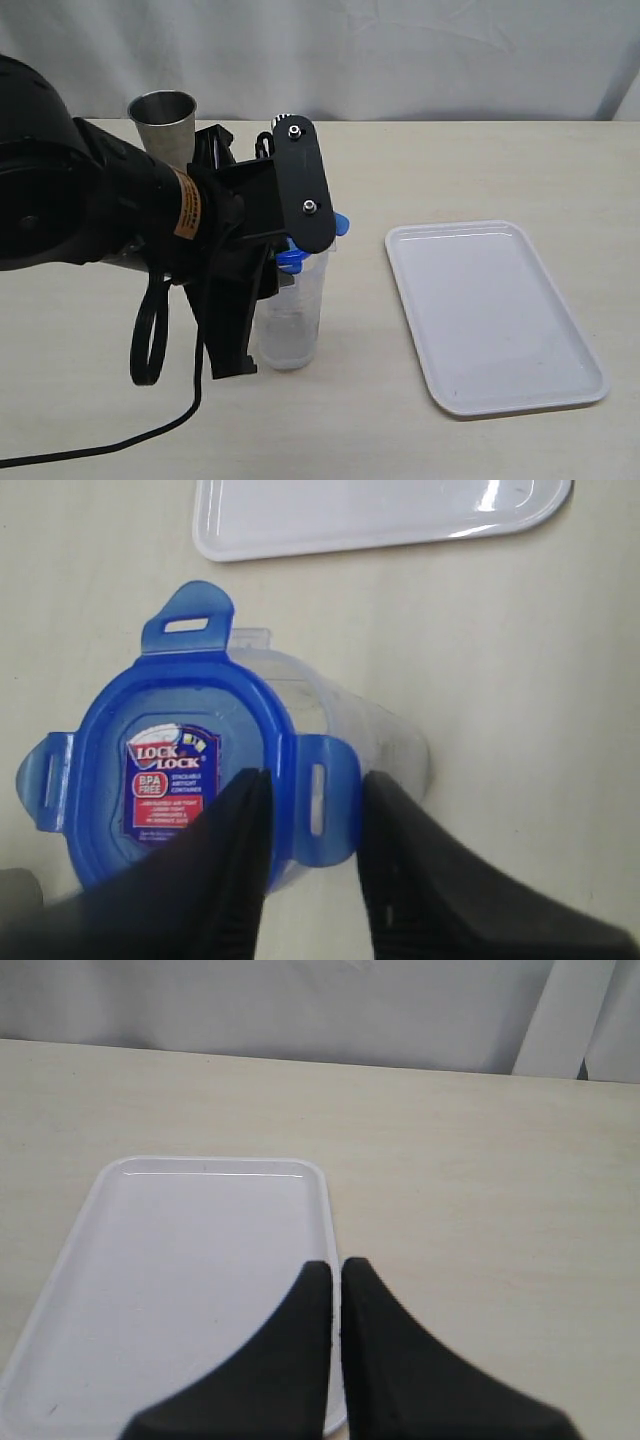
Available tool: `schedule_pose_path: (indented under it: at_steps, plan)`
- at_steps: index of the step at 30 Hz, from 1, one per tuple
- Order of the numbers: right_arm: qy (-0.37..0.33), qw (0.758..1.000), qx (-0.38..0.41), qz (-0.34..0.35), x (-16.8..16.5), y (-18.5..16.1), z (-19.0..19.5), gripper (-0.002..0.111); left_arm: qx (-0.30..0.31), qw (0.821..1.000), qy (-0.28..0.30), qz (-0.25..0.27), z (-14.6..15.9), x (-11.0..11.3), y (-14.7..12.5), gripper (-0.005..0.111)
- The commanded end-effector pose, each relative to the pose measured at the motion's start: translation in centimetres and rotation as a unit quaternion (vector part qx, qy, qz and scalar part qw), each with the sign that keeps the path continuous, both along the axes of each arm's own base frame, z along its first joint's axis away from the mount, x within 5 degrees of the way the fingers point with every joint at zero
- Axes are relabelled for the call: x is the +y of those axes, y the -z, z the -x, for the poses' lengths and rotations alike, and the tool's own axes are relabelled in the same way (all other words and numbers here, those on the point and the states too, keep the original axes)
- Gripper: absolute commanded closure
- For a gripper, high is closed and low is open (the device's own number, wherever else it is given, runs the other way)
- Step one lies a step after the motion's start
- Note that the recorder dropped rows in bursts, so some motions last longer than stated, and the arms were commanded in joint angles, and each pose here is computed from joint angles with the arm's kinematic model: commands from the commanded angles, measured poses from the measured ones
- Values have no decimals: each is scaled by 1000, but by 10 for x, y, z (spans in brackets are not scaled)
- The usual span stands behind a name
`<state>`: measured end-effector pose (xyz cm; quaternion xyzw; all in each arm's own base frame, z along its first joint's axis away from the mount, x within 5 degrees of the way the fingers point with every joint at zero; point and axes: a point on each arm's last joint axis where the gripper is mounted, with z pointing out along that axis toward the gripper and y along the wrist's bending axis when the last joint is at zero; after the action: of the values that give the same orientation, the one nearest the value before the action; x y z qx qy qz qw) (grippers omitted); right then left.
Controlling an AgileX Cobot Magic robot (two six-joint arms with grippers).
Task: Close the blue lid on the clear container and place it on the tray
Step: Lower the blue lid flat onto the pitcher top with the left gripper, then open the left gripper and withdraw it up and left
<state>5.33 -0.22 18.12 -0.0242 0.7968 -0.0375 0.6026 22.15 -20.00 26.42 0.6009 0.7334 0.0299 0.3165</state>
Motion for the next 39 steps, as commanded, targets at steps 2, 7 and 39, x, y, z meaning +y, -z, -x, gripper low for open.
schedule_pose_path:
  at_steps: [2, 7, 39]
  plan:
    - [1, 1000, -2, 3, 0, 0, 0, 104, 11, 1000, -5, 8, 1, -1, 2, 72]
    - [1, 1000, -2, 3, 0, 0, 0, 104, 14, 1000, -6, 4, 2, -1, 3, 72]
    - [1, 1000, -2, 3, 0, 0, 0, 104, 15, 994, -19, 111, 16, 0, -28, 72]
